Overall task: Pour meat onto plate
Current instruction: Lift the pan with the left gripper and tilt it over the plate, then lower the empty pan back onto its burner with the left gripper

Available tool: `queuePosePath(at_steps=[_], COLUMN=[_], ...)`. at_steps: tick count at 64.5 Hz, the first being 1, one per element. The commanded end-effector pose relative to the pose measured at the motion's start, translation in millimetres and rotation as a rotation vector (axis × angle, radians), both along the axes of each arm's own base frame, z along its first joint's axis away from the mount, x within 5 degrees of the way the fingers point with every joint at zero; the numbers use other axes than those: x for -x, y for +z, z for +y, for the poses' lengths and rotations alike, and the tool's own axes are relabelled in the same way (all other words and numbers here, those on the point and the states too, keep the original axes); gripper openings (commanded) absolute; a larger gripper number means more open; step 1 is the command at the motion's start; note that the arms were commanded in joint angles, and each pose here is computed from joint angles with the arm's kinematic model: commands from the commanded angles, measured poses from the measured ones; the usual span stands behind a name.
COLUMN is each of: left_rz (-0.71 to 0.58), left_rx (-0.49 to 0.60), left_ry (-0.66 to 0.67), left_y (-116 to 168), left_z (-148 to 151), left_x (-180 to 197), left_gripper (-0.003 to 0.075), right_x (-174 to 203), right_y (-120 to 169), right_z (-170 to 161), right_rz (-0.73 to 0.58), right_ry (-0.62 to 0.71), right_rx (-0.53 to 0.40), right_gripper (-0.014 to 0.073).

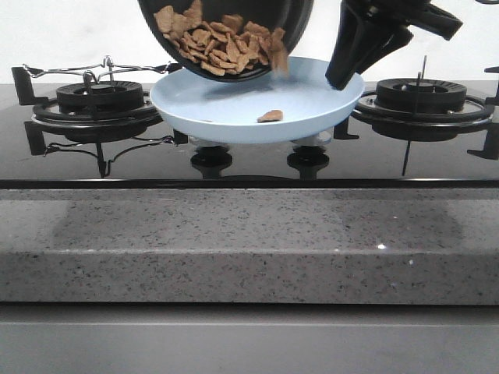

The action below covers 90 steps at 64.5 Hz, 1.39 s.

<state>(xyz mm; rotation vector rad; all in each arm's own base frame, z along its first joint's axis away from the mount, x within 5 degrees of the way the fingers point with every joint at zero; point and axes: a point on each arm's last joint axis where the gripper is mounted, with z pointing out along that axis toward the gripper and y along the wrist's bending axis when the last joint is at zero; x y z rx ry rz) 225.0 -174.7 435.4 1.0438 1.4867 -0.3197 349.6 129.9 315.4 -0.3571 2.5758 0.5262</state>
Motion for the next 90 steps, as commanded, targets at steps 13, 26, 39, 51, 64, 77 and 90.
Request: queuePosePath(at_steps=[13, 26, 39, 51, 64, 77, 90], left_rz=[-0.270, -0.279, -0.140, 0.078, 0.328, 0.561, 0.687], left_rx=[0.024, 0.021, 0.168, 0.461, 0.769, 1.044, 1.262], left_ry=[0.025, 0.028, 0.097, 0.224, 0.326, 0.327, 0.345], left_y=[39.8, 42.2, 43.6, 47.3, 38.0, 3.4, -38.5], left_z=[5.4, 8.2, 19.5, 55.6, 111.9, 173.4, 221.0], left_x=[26.0, 29.4, 22.0, 0.4, -33.3, -77.4, -115.3], left_gripper=[-0.0020, -0.0020, -0.0020, -0.0020, -0.0020, -0.0020, -0.0020], right_x=[7.0, 7.0, 7.0, 7.0, 7.0, 7.0, 7.0], right_y=[28.6, 28.6, 28.6, 28.6, 28.6, 28.6, 28.6], right_z=[-1.4, -1.4, -1.4, -1.4, -1.4, -1.4, -1.4], right_rz=[-0.094, -0.094, -0.094, -0.094, -0.094, -0.094, -0.094], right_ry=[-0.011, -0.011, -0.011, -0.011, -0.011, -0.011, -0.011], right_rx=[-0.057, -0.057, -0.057, -0.057, -0.057, -0.057, -0.057], right_gripper=[-0.0060, -0.0060, -0.0060, -0.0060, -0.0060, -0.0060, -0.0060])
